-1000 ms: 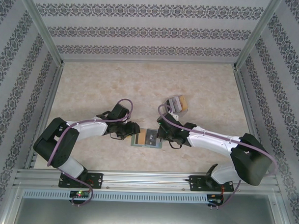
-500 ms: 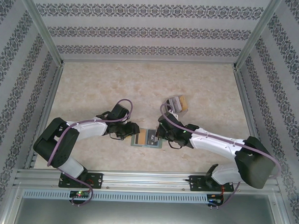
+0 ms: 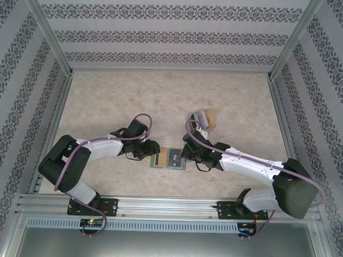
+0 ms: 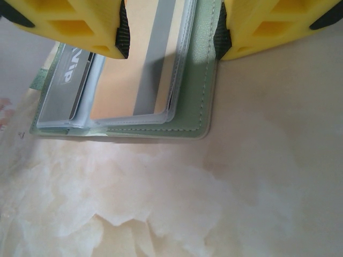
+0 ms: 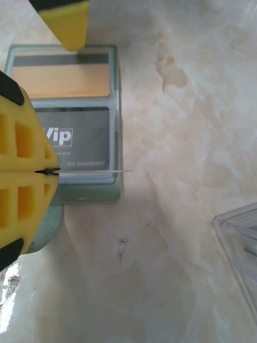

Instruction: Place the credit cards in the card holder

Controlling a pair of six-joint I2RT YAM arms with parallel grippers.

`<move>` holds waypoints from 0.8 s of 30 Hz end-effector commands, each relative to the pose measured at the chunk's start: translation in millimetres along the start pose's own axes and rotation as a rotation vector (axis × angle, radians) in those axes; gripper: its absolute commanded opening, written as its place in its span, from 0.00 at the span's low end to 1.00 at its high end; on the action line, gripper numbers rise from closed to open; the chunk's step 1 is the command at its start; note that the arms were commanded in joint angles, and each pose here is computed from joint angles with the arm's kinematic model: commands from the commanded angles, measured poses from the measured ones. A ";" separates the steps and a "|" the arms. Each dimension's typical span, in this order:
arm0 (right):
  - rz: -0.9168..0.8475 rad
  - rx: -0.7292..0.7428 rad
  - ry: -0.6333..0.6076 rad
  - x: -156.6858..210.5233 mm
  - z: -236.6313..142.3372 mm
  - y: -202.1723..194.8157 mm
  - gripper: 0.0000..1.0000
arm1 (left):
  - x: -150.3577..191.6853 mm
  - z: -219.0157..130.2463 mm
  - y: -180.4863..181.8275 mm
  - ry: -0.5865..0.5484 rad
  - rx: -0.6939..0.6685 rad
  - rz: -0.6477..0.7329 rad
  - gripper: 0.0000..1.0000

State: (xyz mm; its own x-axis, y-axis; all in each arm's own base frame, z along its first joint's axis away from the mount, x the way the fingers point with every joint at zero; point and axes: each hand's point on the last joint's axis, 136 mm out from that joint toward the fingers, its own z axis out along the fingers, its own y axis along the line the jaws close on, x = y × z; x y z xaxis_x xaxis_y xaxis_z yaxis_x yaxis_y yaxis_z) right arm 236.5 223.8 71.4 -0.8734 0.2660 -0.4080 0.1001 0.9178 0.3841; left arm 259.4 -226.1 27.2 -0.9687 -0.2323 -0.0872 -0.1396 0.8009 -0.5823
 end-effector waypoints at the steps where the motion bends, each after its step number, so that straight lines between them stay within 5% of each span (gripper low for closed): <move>1: -0.019 0.039 0.014 6.1 7.0 -8.5 0.00 | 6.8 4.9 9.2 0.028 -0.019 -0.019 0.49; 14: -0.022 0.032 0.032 8.9 13.0 -2.9 0.00 | 7.6 5.2 9.8 0.029 -0.019 -0.022 0.49; 24: 0.019 -0.116 -0.038 -9.9 -7.5 28.3 0.00 | 7.5 5.1 8.9 0.030 -0.017 -0.019 0.48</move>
State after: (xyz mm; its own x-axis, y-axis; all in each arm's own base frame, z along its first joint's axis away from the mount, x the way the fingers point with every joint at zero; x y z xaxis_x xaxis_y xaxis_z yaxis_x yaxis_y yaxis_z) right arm 241.0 233.6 71.9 -0.8720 0.2689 -0.4091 0.0843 0.9057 0.4155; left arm 259.4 -226.1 27.2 -0.9687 -0.2323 -0.0872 -0.1396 0.8009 -0.5823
